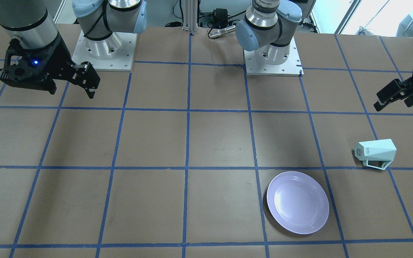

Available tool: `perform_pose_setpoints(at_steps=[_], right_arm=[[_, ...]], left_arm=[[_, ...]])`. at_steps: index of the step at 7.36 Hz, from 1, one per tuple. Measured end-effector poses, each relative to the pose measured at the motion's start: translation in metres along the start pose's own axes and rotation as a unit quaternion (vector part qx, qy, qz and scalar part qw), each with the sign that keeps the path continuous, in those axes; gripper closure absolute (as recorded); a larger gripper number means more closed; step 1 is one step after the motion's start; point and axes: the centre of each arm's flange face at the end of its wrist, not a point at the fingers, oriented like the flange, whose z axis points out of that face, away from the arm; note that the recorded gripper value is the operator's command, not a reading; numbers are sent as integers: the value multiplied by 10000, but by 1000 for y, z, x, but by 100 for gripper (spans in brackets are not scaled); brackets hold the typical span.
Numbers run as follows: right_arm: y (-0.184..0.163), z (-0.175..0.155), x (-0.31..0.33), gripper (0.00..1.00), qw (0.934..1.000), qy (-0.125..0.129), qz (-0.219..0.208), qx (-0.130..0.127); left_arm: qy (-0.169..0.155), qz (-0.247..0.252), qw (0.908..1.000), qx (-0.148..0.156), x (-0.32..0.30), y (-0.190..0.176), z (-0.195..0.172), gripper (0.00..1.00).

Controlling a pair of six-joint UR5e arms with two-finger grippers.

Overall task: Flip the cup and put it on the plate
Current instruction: 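Move the left gripper away from the plate toward the lying green cup, then lower the left gripper onto the green cup's open end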

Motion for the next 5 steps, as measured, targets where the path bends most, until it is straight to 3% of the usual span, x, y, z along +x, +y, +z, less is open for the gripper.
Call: perform_pose_setpoints(at_steps=[5], right_arm=[[0,0,0,0,10000,1,0,0]], left_arm=[[808,663,9944,144,-144,-6,71,0]])
